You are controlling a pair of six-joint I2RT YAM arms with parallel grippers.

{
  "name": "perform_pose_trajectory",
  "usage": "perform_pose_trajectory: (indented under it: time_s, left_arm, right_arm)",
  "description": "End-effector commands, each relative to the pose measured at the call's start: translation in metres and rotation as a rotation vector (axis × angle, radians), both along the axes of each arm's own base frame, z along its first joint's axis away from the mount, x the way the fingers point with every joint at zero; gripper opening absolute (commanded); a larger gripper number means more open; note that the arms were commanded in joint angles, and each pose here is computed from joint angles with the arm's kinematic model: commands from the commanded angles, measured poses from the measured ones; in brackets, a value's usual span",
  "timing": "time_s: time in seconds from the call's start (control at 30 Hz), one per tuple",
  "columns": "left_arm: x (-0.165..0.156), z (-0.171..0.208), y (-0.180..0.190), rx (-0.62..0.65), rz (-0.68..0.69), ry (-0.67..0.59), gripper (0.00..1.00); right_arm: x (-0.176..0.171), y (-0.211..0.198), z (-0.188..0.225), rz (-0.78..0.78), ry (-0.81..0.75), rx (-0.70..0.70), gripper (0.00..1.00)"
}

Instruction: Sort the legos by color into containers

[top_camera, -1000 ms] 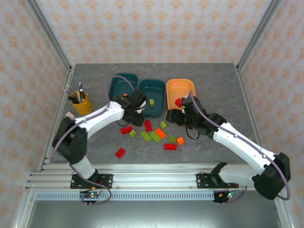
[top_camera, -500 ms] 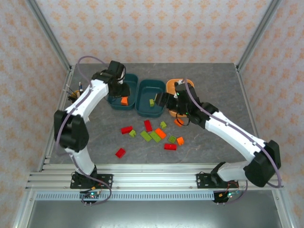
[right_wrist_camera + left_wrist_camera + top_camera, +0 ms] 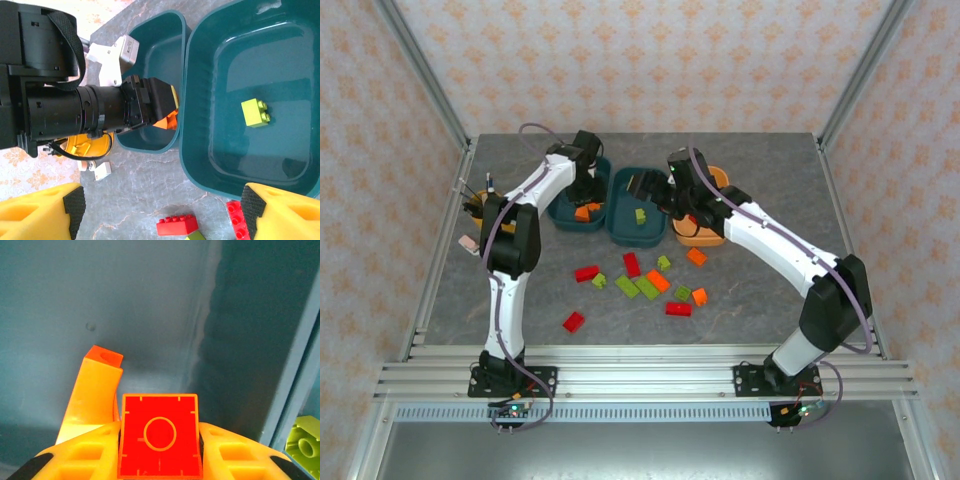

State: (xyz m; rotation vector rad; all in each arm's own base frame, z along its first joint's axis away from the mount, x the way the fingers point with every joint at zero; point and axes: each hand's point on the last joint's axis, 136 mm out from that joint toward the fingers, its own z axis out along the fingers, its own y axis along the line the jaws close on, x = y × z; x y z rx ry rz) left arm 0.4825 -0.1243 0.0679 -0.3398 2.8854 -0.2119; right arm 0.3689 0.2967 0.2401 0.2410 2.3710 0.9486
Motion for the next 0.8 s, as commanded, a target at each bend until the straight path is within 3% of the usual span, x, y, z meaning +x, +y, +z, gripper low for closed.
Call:
perform_pose_trajectory:
  time_s: [0.0,0.2,0.43,0.6,0.77]
  left_arm:
    - [-0.002,0.0,0.002,-0.009,0.022,0.031,0.39]
    - [-0.001,0.021,0.003,-0.016,0.014,-0.01,0.53]
    - [-0.005,0.084,0.007,-0.028,0.053,-0.135,0.61]
    - [-0.037,0.134,0.009,-0.056,0.073,-0.242,0.66]
    - [-0.099,0.147,-0.002,-0.123,0.042,-0.292,0.69]
  right_arm:
    - [-0.001,0.0,0.006,0.002,0.009,0.008,0.83]
    - [-0.001,-0.005,0.001,0.002,0.012,-0.04,0.83]
    - [-0.029,-0.03,-0.027,0.047,0.049,-0.251,0.78]
    - [-0.076,-0.046,-0.058,0.157,0.095,-0.436,0.71]
    - [-0.124,-0.062,-0.089,0.275,0.142,-0.578,0.7]
